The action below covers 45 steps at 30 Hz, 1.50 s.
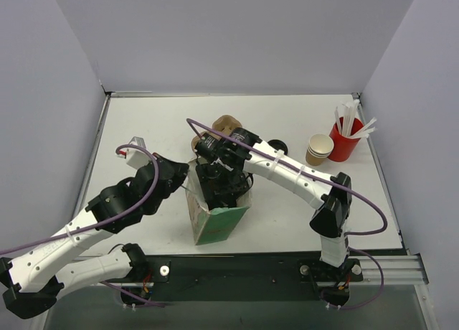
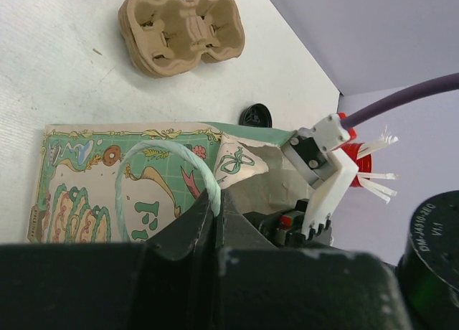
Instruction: Pack the takeout coffee
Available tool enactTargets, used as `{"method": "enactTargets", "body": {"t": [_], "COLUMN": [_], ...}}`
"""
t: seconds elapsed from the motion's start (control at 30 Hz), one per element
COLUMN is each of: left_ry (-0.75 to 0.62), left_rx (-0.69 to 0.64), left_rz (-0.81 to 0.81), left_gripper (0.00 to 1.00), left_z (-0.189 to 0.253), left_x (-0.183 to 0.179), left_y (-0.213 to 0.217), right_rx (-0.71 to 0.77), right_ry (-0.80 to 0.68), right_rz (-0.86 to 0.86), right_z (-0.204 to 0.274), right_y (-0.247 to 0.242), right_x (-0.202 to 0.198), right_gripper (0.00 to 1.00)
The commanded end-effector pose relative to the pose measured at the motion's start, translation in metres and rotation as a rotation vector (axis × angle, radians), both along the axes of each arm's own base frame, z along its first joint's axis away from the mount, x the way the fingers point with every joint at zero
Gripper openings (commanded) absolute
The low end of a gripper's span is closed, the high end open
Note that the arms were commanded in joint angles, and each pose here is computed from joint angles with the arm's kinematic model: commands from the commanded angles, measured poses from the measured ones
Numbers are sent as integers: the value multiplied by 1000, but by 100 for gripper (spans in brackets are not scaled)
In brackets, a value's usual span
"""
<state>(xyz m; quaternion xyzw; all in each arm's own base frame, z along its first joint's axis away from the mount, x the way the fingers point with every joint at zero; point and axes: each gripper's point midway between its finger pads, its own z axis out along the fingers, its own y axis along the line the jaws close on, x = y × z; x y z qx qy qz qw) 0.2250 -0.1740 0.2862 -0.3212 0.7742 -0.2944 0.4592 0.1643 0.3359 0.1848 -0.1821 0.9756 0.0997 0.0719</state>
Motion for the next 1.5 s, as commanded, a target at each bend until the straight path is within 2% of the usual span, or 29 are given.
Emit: {"method": "enactTargets", "body": {"t": [0.0,0.27,0.53,0.77,0.8,1.0,1.2,1.47], "left_ry": [-16,-14,-31,-104,-103,-165,-178,-161], "left_rx": [-43,-47,-51,-117,-103,-105,-71,-47], "left_rz": [29,37,26,-18,-18,-31,-26,11], "left_gripper": [0,0,0,0,0,0,0,0], "left_z": [7,5,3,14,11,23,10,-1], "left_x": [2,0,-4,3,7,28,43,42], "left_y": [2,6,11,-6,-10,-38,-56,-50], "right_rx": [-48,-78,-175,-267,-273,-311,-273,-152], "right_ry": [51,84,112,0,-55,-149,-131,-34], "right_rz": [9,19,8,-32,-43,-53,2,-25], "right_z": [-11,-22,-35,-10,-2,18,20,11], "right_y": [-2,-1,-19,-58,-62,-90,-88,-68], "right_x": [-9,-10,-7,28,41,83,82,64], "right_gripper": [17,16,16,16,16,15,15,15]}}
